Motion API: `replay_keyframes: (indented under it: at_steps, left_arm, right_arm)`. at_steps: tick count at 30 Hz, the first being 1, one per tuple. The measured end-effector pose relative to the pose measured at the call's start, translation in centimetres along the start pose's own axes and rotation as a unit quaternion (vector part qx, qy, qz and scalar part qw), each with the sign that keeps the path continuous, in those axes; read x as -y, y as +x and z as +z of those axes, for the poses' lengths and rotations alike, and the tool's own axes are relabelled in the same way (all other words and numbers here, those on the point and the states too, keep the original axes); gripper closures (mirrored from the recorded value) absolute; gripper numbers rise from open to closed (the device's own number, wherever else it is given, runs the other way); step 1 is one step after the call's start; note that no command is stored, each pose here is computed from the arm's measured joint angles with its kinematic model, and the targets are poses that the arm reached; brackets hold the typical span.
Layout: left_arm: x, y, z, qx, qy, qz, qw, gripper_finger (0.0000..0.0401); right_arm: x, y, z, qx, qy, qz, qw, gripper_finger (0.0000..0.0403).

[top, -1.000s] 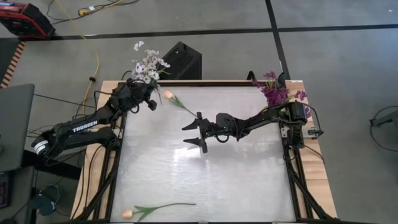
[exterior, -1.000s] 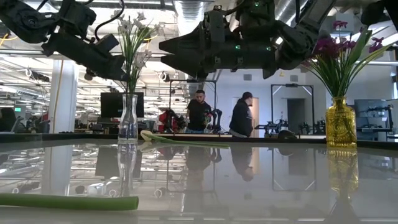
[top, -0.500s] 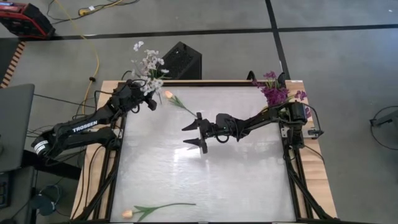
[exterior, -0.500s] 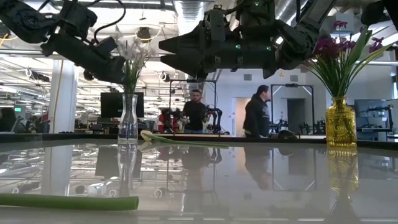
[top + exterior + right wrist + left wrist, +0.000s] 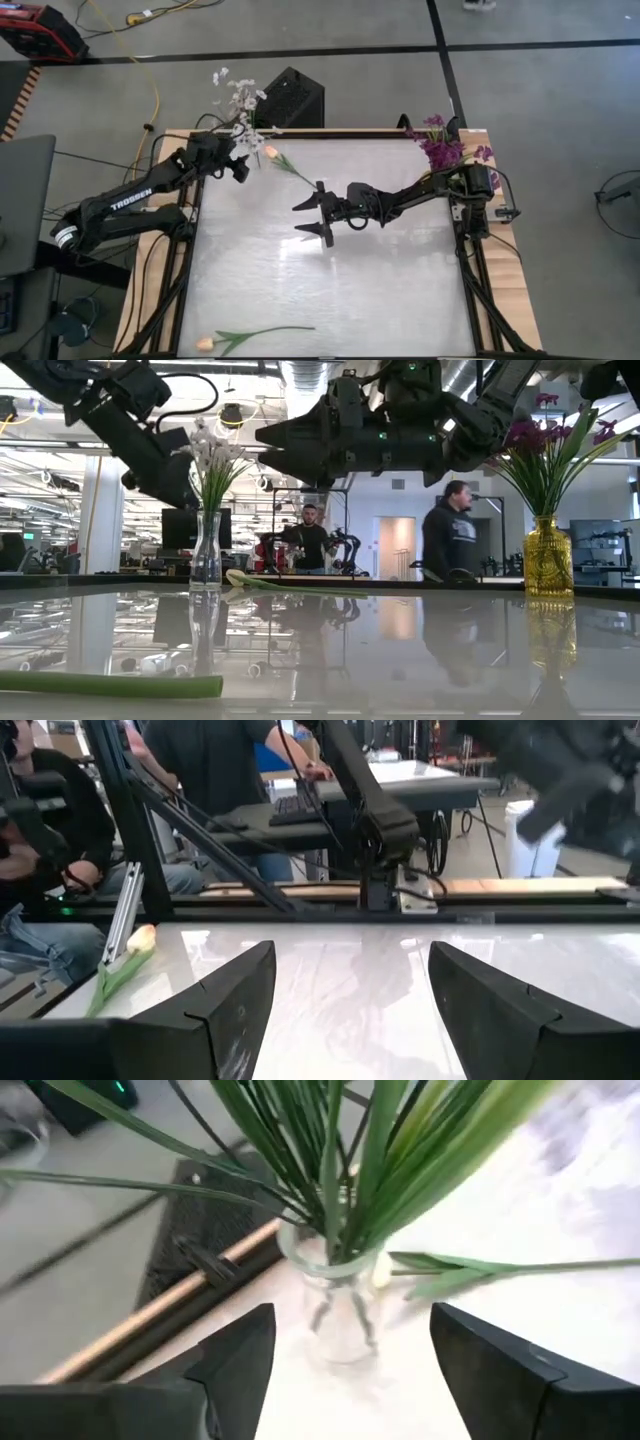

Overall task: Sort flowers into vase by color
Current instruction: Put the top white tulip into the transparent vase

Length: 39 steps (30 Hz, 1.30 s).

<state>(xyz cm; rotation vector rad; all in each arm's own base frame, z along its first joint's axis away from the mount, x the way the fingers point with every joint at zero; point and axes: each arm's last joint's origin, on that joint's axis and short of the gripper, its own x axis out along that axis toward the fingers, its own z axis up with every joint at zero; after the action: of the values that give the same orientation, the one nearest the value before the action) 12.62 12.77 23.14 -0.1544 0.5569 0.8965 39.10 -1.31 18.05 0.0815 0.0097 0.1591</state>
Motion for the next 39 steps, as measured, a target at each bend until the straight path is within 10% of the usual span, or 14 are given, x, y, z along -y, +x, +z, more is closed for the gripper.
replay_keyframes:
  at_steps: [12, 24, 39]
  left_arm:
    - [0.2, -4.3, 3.2, -0.122, -0.061, -0.024, 0.990, 0.0140]
    - [1.0, -8.8, 4.2, -0.228, -0.088, -0.078, 0.967, 0.0140]
    - [5.5, -9.1, 2.9, -0.146, -0.034, -0.194, 0.970, 0.0140]
  right_arm:
    - [2.4, -0.7, -1.6, -0.089, 0.031, -0.045, 0.995, 0.0112]
    - [7.4, 0.7, -0.1, -0.235, 0.032, -0.290, 0.927, 0.0112]
    - [9.7, 2.8, -5.6, -0.379, 0.064, -0.293, 0.876, 0.0113]
